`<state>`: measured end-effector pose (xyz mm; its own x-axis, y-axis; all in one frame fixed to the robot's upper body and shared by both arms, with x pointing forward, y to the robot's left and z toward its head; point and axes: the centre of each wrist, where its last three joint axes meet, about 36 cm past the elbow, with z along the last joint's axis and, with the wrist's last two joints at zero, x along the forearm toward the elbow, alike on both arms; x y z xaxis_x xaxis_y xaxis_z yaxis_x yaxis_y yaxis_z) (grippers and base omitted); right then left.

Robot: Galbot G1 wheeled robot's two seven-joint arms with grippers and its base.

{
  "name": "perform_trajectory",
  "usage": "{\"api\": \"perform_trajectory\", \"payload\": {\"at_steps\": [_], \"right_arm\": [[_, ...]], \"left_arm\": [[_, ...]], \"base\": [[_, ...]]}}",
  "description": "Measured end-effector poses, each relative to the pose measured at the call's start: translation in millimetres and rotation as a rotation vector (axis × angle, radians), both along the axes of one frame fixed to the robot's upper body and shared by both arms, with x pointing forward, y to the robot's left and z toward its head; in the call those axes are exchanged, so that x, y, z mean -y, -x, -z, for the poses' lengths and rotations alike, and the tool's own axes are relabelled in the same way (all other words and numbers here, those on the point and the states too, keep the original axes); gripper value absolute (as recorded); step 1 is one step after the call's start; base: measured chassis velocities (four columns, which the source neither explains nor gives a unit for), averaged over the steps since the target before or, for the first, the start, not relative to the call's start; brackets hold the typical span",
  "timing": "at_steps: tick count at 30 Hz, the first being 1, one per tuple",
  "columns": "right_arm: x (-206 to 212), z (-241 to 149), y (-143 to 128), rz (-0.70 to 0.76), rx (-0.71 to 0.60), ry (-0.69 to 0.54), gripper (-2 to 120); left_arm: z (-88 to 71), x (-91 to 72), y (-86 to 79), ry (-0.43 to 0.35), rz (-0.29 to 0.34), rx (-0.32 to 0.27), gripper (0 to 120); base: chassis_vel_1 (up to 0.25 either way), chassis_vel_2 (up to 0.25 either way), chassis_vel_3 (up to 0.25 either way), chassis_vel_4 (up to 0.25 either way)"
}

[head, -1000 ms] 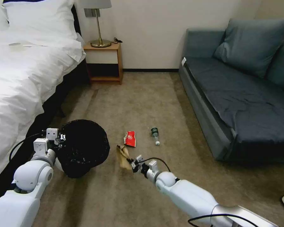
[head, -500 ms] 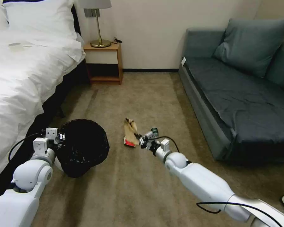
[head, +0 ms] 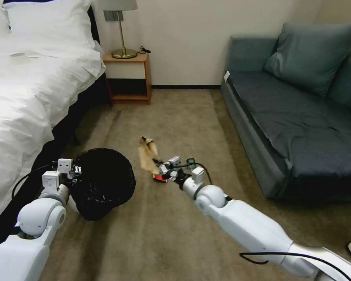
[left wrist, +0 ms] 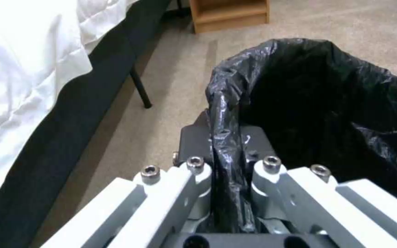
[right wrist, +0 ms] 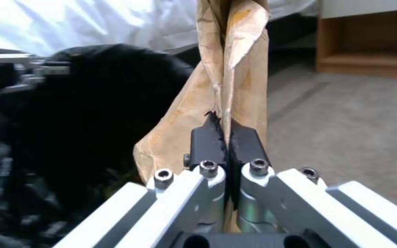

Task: Pick up the trash bin, then pick up the garbage on the floor and place it into the trash bin.

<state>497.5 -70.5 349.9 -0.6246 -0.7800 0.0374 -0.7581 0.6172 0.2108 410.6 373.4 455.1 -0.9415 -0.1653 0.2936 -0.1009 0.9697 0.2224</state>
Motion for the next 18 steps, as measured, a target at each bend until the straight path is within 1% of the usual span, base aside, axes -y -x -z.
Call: {"api": "perform_trajectory", "payload": {"at_steps": [2,6,11,13,18], "right_arm": [[-17.6,-1.0,7.6,-0.030,-0.007,-0.003,0],[-26.3,-1.3,11.0,-0.046,-0.009,-0.006,0],[-51.4,-3.7,17.3,-0.082,-0.019,-0.018,0],[-54.8,-3.6,18.1,-0.087,-0.020,-0.018,0],[-69.4,3.7,22.0,-0.109,-0.028,-0.007,0]], "left_arm": [[0.5,0.4,0.1,0.002,-0.002,0.000,5],[1.2,1.3,0.2,0.004,-0.002,-0.001,5],[5.9,6.5,-1.5,0.010,0.002,-0.006,5],[6.5,7.1,-1.6,0.010,0.002,-0.007,5],[8.5,9.4,-1.4,0.012,-0.002,-0.011,5]], "base": [[0.000,0.000,0.000,0.000],[0.000,0.000,0.000,0.000],[0.000,0.000,0.000,0.000],[0.000,0.000,0.000,0.000],[0.000,0.000,0.000,0.000]]}}
